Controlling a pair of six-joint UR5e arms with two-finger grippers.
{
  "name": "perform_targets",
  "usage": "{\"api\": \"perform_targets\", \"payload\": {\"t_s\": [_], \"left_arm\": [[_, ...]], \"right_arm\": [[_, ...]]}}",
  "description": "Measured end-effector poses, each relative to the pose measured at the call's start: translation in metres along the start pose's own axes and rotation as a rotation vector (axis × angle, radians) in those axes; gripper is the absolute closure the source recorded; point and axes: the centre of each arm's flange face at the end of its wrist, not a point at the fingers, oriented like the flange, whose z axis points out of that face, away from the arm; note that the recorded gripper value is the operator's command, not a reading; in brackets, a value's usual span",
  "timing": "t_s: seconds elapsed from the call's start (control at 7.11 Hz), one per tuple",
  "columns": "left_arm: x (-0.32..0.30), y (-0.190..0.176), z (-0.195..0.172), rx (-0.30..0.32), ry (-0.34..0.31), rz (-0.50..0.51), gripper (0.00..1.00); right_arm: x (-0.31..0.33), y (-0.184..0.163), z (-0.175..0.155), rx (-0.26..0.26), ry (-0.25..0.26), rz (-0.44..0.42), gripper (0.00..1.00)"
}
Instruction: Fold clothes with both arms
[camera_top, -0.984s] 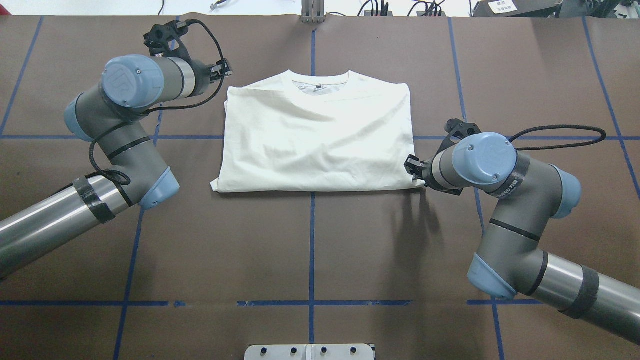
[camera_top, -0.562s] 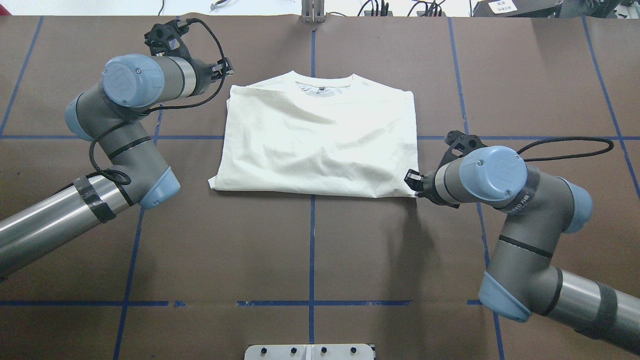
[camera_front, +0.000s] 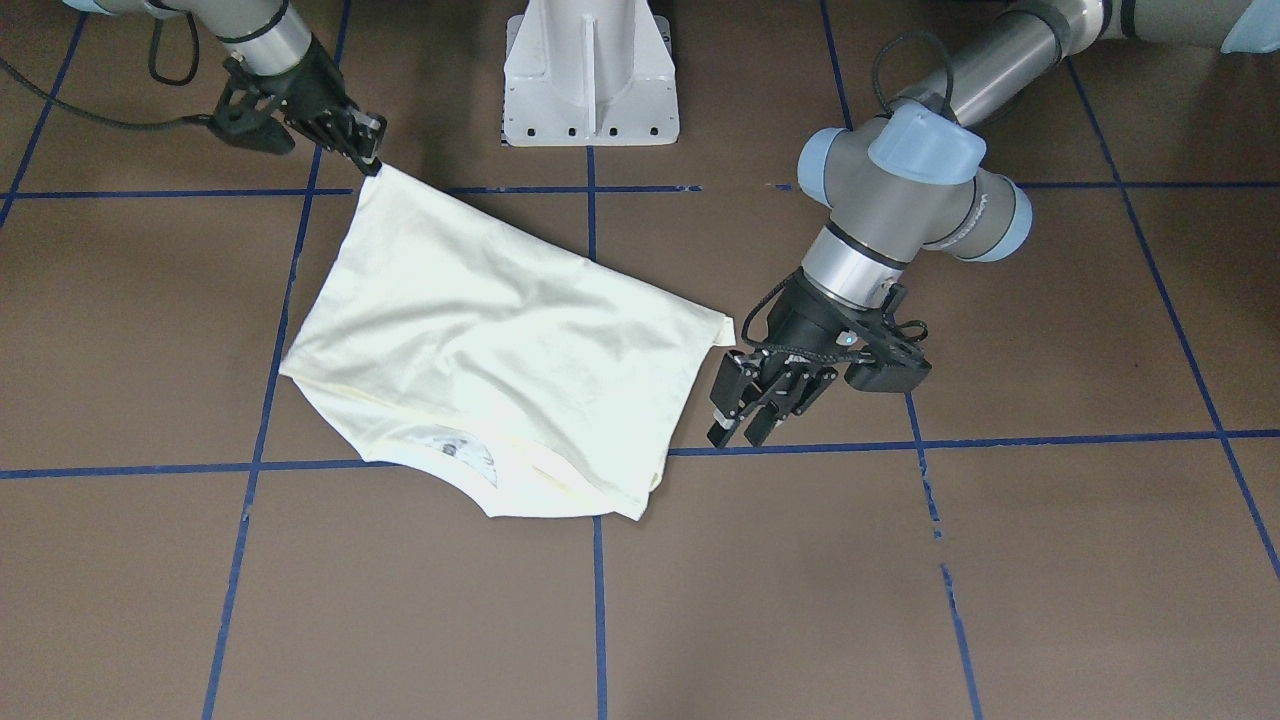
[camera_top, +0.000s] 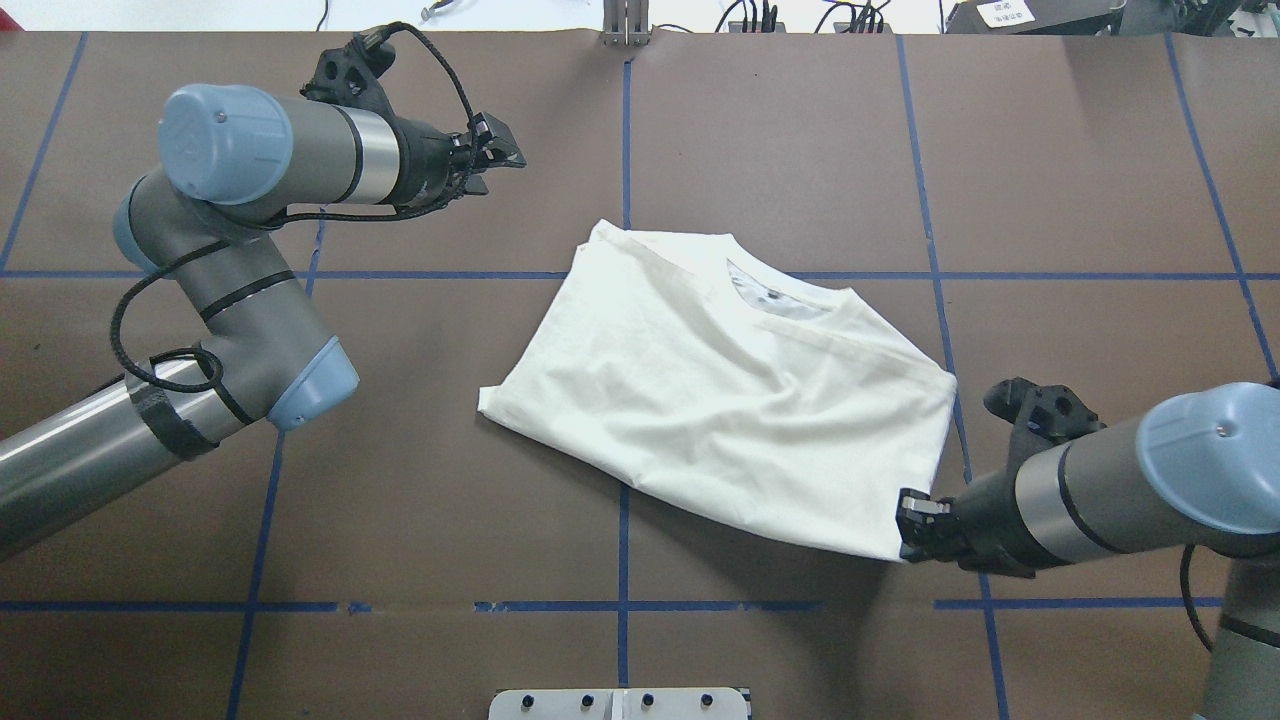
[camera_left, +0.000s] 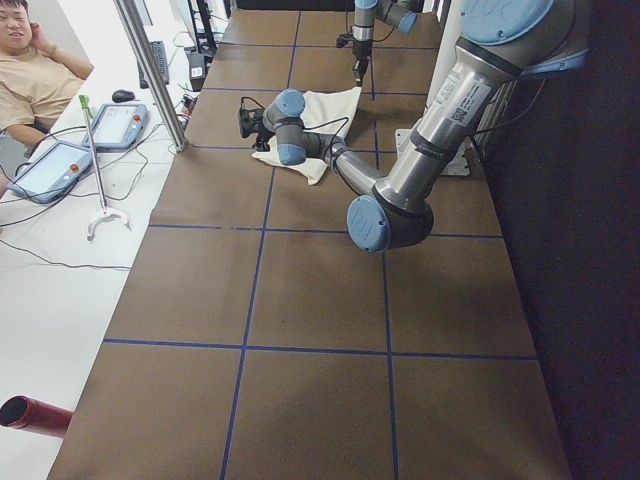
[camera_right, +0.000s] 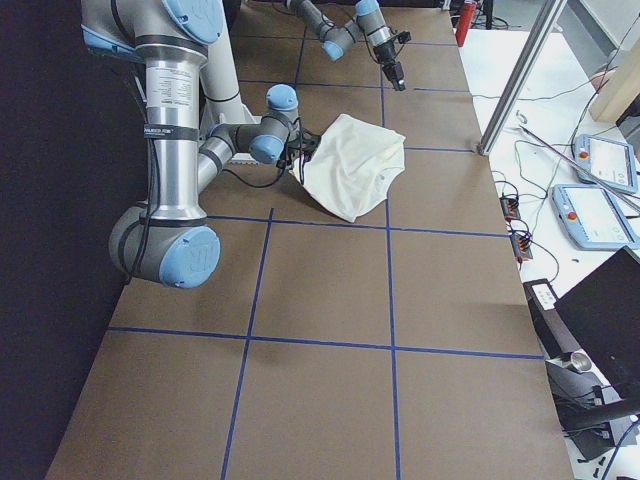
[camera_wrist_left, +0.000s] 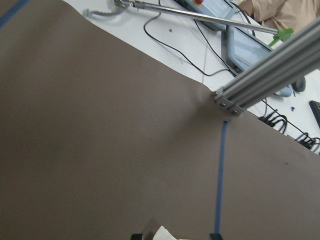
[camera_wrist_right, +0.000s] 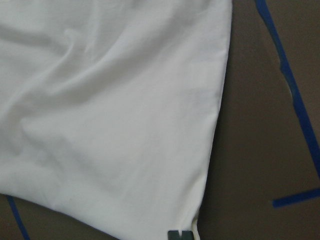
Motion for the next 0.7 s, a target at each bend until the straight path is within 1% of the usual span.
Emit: {"api": "perform_targets", "payload": {"t_s": [0.14,0.28,0.42,0.56,0.7], "left_arm": [[0.01,0.016,-0.018,-0.079,0.028,-0.052,0.25],[0.017,0.029,-0.031,-0.129,0.048,-0.095,0.26],[0.026,0.044,-0.041,-0.164,0.071,-0.12,0.26],[0.033,0.057,-0.05,-0.202,0.088,-0.124,0.1],[0.036,0.068,-0.054,-0.245,0.087,-0.127,0.0]], "right_arm": [[0.013,0.024,-0.01,-0.13,0.026,-0.005,0.01],[0.019,0.047,-0.006,-0.232,0.062,-0.012,0.0],[0.025,0.068,0.008,-0.29,0.105,-0.019,0.0],[0.029,0.08,0.023,-0.295,0.133,-0.021,0.0],[0.027,0.082,0.03,-0.261,0.134,-0.013,0.0]]}}
